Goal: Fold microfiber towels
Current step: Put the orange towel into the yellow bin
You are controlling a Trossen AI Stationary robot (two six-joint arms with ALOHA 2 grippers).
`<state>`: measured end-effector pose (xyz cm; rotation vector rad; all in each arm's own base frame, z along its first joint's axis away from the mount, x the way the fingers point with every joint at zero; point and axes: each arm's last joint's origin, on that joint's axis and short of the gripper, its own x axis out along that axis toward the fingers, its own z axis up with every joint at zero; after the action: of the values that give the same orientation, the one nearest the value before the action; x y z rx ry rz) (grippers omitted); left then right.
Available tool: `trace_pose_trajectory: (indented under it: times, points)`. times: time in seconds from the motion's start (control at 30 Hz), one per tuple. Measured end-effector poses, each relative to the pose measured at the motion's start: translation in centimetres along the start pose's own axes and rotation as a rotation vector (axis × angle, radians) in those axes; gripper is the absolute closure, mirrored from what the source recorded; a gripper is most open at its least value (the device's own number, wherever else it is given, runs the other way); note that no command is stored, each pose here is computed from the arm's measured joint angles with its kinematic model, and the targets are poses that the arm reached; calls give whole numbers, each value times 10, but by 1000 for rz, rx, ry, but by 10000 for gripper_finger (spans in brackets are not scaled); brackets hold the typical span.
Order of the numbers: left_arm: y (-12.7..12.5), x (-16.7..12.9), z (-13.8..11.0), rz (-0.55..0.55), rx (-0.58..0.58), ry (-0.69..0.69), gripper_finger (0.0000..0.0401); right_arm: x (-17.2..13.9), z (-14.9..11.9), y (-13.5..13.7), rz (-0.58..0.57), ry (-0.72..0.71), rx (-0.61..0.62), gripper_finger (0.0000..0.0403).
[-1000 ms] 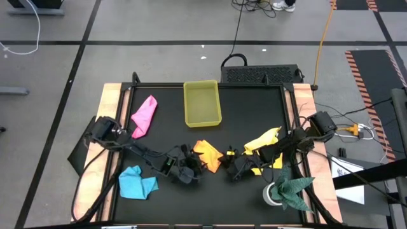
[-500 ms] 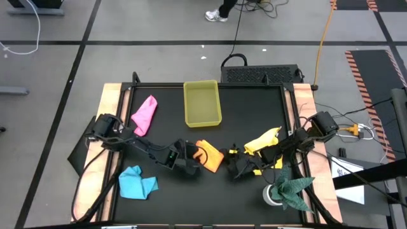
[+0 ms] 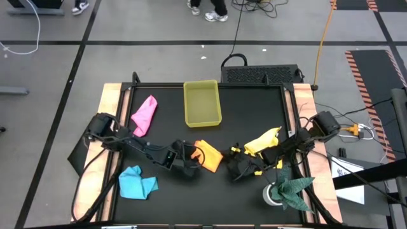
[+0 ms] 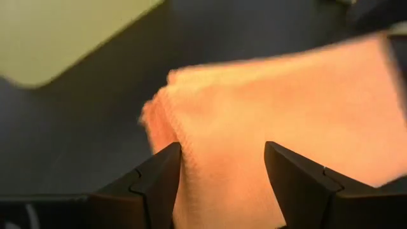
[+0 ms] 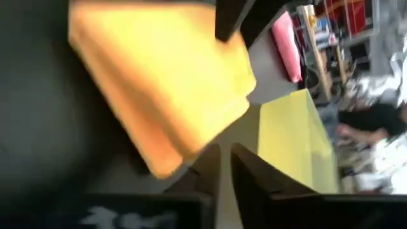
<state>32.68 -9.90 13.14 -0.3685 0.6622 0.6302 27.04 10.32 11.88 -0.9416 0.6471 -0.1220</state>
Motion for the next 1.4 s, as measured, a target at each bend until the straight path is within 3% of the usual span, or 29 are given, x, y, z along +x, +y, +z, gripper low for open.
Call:
trace_pose_trajectory:
  times: [0.17, 0.43, 0.73, 1.07, 1.4]
  points:
    - [-5, 2, 9, -42, 25, -83, 172, -6, 4, -8, 28, -39, 263, 396]
    - [-3, 10, 19, -41, 45, -121, 172, 10, -3, -15, 304, -108, 570, 402]
    - [6, 13, 14, 20, 47, -68, 172, 32, -22, -9, 297, 2, 572, 403]
    - [0, 12, 18, -40, 51, -91, 171, 16, -8, -25, 277, -103, 548, 403]
    - [17, 19, 13, 75, 45, -72, 171, 15, -8, -20, 310, -90, 590, 403]
